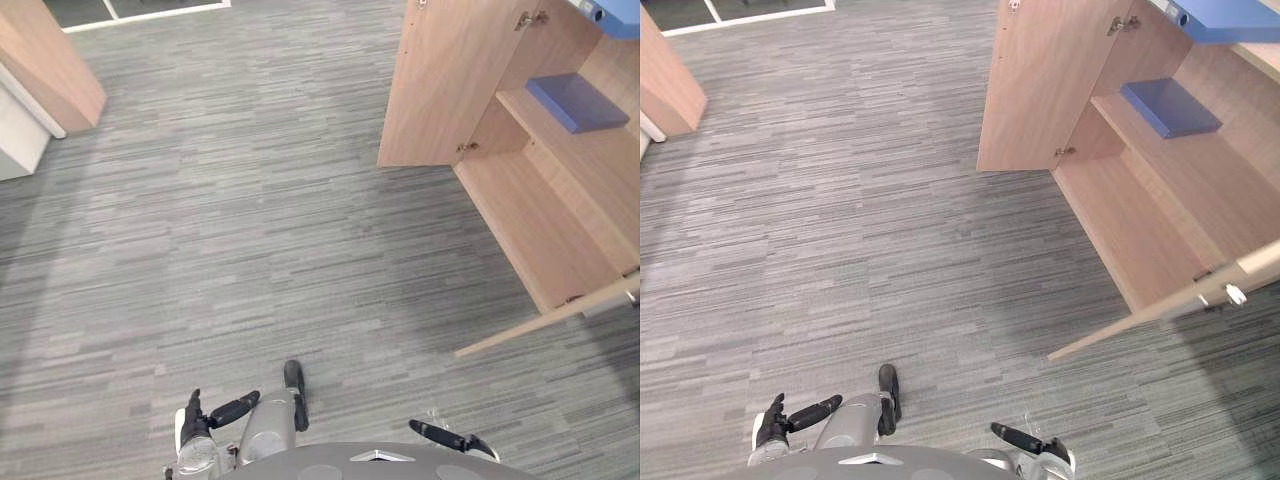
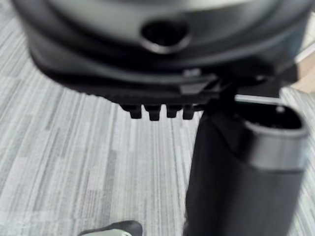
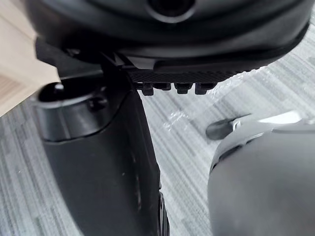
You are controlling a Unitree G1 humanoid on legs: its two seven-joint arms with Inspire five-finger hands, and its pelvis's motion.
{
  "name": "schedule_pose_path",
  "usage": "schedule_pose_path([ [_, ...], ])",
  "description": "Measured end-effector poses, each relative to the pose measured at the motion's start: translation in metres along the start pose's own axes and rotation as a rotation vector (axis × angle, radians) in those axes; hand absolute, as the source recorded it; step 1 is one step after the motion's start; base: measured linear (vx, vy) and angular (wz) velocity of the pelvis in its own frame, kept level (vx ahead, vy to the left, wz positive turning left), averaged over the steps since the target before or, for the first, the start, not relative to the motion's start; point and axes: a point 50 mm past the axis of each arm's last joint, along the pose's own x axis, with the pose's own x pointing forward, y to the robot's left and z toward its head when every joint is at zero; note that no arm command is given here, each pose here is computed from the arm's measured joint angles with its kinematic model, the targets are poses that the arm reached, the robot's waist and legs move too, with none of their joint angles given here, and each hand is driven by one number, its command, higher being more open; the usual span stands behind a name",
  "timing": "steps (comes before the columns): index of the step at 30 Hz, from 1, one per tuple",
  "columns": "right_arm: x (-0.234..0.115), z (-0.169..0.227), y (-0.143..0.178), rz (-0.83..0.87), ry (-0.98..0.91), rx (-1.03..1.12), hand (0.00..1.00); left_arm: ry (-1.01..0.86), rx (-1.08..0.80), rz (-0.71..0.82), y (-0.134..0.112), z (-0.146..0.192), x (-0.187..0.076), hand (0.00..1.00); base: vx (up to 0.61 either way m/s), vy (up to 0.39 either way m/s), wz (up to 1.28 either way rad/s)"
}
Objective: Walk over to the cabinet, pick up the folder, carry it to the office cabinet, place the folder inside the office cabinet, then close the office cabinet door
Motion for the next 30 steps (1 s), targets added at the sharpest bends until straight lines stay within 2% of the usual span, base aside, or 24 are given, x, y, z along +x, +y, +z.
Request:
schedule_pose_path([
  [5,0.0,0.001,0.002,0.021,-0.001,0.042,1.0,0.065,0.043,-0.021,-0.002,-0.018,-0.005,1.0,0.41,0.259,-0.25],
  [8,0.002,0.012,-0.008,-0.012,-0.051,0.052,1.0,0.046,0.073,-0.058,-0.008,-0.013,-0.004,1.0,0.37,0.232,0.14],
  [11,0.001,0.015,-0.005,0.004,-0.058,0.098,1.0,0.051,0.084,-0.089,-0.01,-0.011,-0.002,1.0,0.3,0.1,-0.08],
  [17,-0.002,0.022,0.018,0.055,-0.077,0.129,1.0,0.033,0.064,-0.088,-0.009,-0.001,0.002,1.0,0.21,-0.079,-0.41],
  [23,-0.002,0.028,0.017,0.057,-0.096,0.128,1.0,0.038,0.029,-0.104,-0.021,-0.001,0.0,1.0,0.45,-0.173,-0.35],
  [27,-0.003,0.027,0.02,0.06,-0.104,0.139,1.0,0.042,-0.106,-0.101,-0.033,0.007,-0.002,1.0,0.44,-0.197,-0.7],
  [30,-0.006,0.033,0.031,0.093,-0.131,0.148,1.0,0.017,-0.126,-0.095,-0.033,0.013,-0.002,1.0,0.38,-0.035,-1.32],
])
